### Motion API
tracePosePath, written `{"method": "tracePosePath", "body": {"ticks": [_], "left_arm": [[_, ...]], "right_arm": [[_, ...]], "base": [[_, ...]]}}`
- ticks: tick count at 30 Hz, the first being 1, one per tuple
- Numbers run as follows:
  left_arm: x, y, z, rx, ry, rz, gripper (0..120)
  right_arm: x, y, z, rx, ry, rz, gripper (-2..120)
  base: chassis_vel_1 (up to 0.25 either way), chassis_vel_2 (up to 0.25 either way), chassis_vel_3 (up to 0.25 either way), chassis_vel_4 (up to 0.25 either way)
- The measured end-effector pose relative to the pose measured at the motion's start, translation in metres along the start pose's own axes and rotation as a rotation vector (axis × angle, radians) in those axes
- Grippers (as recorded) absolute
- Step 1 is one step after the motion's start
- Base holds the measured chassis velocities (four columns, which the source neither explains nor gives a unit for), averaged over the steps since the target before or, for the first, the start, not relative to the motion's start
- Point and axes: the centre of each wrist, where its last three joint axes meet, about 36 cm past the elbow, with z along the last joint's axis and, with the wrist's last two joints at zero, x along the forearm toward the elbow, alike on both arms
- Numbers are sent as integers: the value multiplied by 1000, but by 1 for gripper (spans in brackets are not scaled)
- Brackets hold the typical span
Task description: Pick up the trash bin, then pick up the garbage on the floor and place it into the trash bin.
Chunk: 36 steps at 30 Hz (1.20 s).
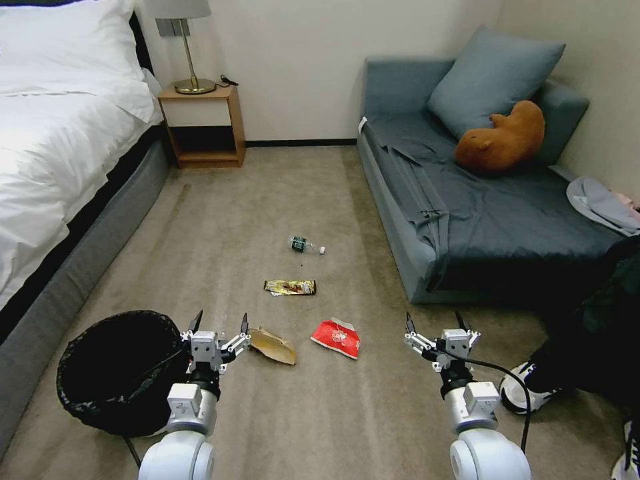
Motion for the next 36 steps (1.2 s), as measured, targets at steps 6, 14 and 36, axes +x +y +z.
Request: {"method": "tracePosePath", "body": {"ticks": [6, 14, 36], "left_arm": [[0, 0, 0, 0, 0, 0, 100], [0, 0, 0, 0, 0, 0, 100], [-11, 4, -14, 35, 54, -32, 100]], "right_arm": [[0, 0, 0, 0, 0, 0, 100], [0, 0, 0, 0, 0, 0, 100], [-2, -1, -10, -95, 127, 38, 100]], "base": [[0, 0, 0, 0], [0, 0, 0, 0], [0, 0, 0, 0]]}}
